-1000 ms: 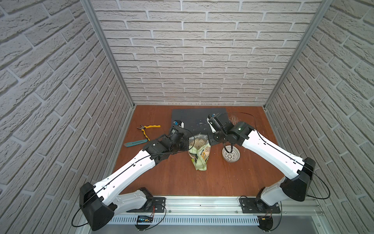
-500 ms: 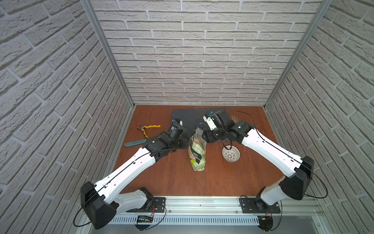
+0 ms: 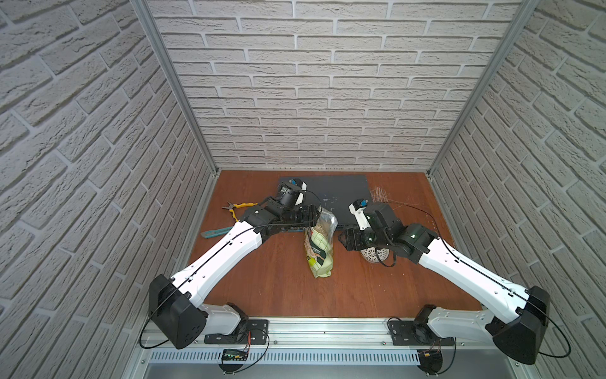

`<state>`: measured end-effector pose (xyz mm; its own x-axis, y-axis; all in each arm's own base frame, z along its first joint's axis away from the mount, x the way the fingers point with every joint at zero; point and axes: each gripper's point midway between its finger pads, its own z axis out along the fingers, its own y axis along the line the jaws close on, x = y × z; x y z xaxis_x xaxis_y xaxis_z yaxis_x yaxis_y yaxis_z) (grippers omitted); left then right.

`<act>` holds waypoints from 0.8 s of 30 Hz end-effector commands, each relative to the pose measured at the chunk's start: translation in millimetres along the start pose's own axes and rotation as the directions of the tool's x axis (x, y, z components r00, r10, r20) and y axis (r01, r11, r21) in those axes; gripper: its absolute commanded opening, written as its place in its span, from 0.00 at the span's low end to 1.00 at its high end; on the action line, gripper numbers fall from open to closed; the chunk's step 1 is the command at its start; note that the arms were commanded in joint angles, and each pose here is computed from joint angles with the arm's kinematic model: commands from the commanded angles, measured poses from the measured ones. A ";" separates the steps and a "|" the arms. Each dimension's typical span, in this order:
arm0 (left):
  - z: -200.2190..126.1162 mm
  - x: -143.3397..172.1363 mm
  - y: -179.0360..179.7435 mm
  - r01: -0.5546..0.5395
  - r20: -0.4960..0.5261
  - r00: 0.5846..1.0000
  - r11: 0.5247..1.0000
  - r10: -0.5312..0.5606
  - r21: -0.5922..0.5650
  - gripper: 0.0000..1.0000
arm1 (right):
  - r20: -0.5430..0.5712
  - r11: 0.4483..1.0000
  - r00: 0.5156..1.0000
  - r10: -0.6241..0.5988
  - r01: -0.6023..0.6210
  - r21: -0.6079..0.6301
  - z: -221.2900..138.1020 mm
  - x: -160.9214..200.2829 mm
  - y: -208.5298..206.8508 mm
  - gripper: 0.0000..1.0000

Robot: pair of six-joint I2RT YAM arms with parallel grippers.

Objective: Pour the oats into the breakfast bowl
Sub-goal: Adjust the oats bag at the center of the board.

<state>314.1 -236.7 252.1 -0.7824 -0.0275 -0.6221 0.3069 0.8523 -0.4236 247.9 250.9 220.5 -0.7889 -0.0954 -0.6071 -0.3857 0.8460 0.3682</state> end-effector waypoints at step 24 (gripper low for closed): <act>33.3 2.7 15.0 -0.079 -0.100 0.992 0.995 0.073 -0.061 0.03 | -0.042 0.981 0.980 0.192 -0.191 0.039 39.5 -7.0 19.1 0.52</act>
<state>332.6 -247.6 212.0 -0.8295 0.1131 -0.5469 0.3409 0.8782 -0.3354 265.7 292.1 205.4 -0.8616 0.0627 -0.5036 -0.2229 0.8448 0.4865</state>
